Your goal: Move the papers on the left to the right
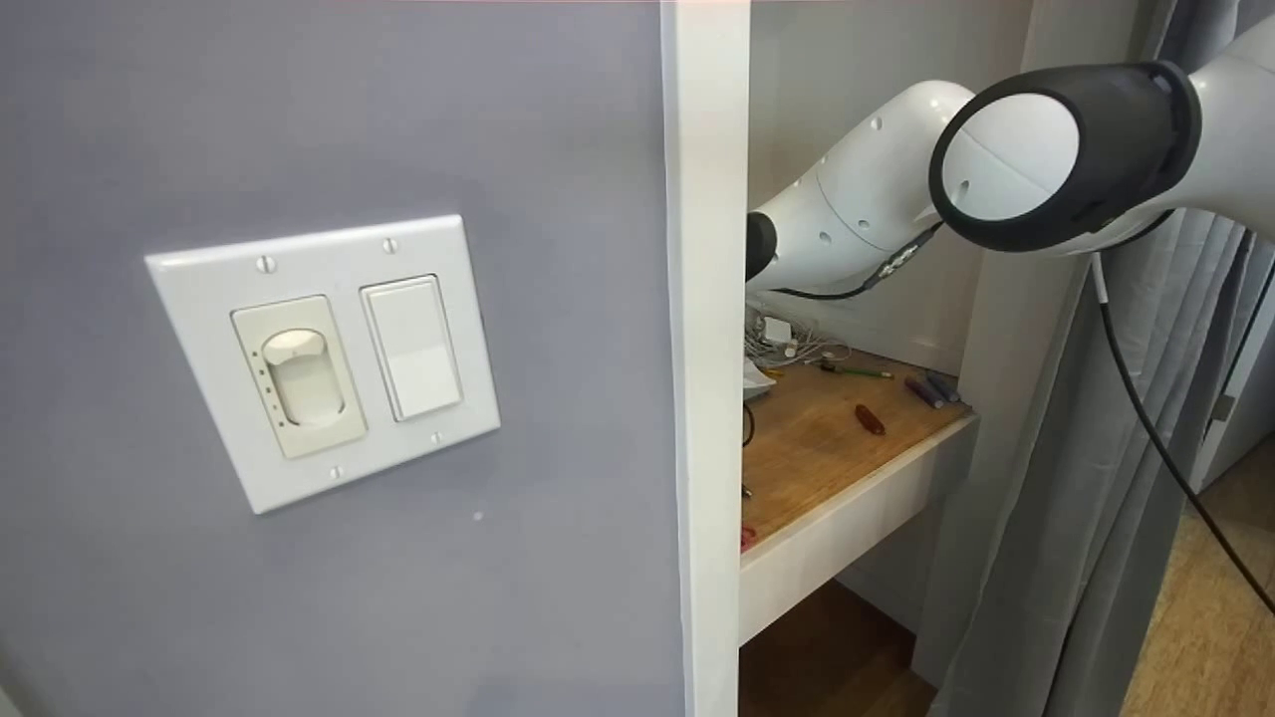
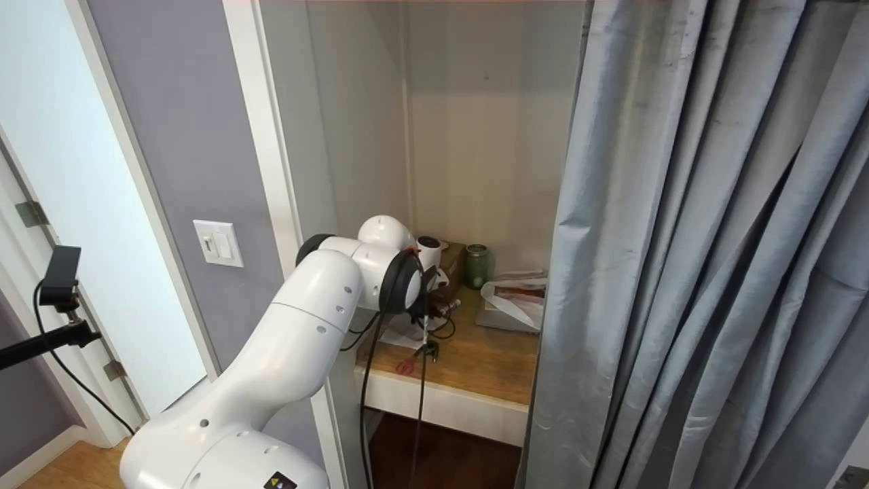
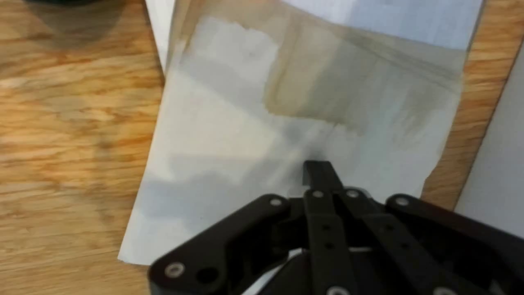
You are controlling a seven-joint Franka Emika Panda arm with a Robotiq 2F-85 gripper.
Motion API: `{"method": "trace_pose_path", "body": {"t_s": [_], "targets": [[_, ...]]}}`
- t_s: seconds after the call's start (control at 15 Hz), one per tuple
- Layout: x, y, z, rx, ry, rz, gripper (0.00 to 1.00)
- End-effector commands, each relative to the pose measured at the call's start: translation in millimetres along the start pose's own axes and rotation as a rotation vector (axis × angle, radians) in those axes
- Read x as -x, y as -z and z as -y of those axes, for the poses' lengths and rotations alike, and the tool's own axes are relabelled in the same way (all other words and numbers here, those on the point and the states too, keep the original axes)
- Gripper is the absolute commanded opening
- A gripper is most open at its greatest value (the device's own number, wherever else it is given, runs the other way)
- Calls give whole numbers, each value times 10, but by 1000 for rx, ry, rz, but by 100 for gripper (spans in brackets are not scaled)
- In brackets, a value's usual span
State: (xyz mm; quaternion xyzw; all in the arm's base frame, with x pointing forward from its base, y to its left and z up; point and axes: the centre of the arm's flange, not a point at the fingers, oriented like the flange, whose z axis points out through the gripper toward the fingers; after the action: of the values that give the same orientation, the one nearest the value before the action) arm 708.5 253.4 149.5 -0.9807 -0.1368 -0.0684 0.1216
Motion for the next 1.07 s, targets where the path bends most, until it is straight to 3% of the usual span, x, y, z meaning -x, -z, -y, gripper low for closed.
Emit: {"method": "trace_pose_path", "body": {"t_s": [0.0,1.0], "targets": [[105,-434,-445,73,-44,51,0],[24,-356,-184,68,27,51,0]]}}
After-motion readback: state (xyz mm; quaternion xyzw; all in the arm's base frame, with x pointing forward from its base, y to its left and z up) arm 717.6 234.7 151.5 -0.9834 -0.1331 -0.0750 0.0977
